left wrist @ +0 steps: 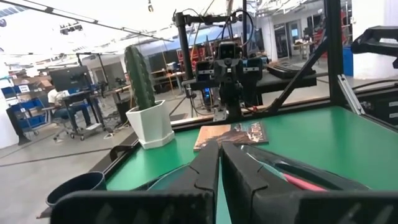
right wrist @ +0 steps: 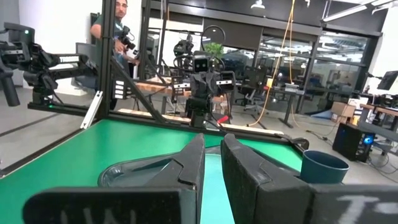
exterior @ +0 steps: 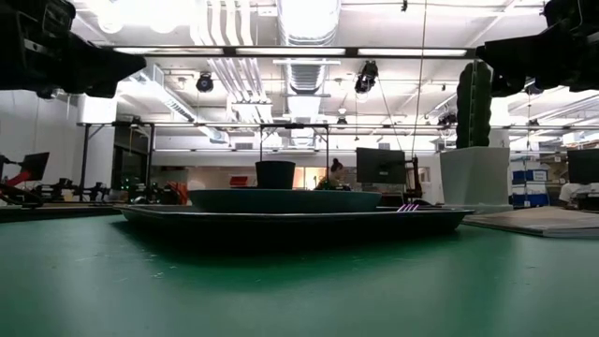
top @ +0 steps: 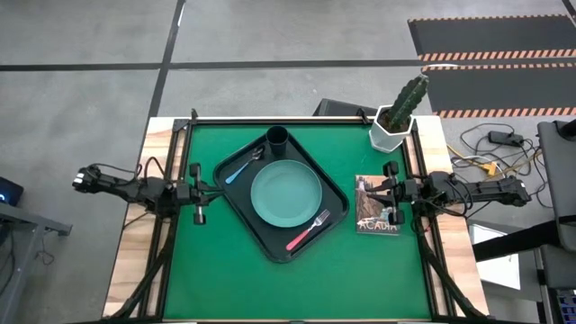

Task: Pick and place plate/cup/fork/spoon on tray
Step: Return to Home Position

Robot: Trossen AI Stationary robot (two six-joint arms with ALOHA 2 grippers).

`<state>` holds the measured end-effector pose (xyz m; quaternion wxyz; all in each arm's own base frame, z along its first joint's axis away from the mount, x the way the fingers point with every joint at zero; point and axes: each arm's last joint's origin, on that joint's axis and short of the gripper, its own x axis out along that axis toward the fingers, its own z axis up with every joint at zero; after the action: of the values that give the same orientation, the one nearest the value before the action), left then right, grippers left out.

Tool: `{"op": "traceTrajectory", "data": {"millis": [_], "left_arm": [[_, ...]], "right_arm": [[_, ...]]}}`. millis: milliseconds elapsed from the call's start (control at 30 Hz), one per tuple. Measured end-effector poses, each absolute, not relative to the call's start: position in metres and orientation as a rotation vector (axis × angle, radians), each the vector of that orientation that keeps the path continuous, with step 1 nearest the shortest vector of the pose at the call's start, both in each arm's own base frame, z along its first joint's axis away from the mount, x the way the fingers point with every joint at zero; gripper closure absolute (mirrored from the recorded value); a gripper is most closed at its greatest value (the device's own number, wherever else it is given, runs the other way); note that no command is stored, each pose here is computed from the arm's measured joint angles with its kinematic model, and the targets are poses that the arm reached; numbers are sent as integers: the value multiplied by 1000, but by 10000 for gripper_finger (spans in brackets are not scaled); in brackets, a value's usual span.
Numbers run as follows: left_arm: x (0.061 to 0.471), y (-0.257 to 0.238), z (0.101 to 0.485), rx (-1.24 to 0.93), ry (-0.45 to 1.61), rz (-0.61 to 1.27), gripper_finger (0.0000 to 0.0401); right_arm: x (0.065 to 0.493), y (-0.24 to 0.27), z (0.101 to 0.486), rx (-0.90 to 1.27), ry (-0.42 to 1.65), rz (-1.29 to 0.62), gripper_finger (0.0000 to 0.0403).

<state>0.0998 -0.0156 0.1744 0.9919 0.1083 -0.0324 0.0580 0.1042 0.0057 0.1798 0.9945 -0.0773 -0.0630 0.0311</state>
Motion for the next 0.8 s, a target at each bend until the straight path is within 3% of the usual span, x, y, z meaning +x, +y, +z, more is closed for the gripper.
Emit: {"op": "traceTrajectory", "data": {"millis": [800], "left_arm": [[106, -17, 167, 245, 19, 106, 401]], "right_arm": [[104, 6, 180, -155, -126, 62, 360]]}}
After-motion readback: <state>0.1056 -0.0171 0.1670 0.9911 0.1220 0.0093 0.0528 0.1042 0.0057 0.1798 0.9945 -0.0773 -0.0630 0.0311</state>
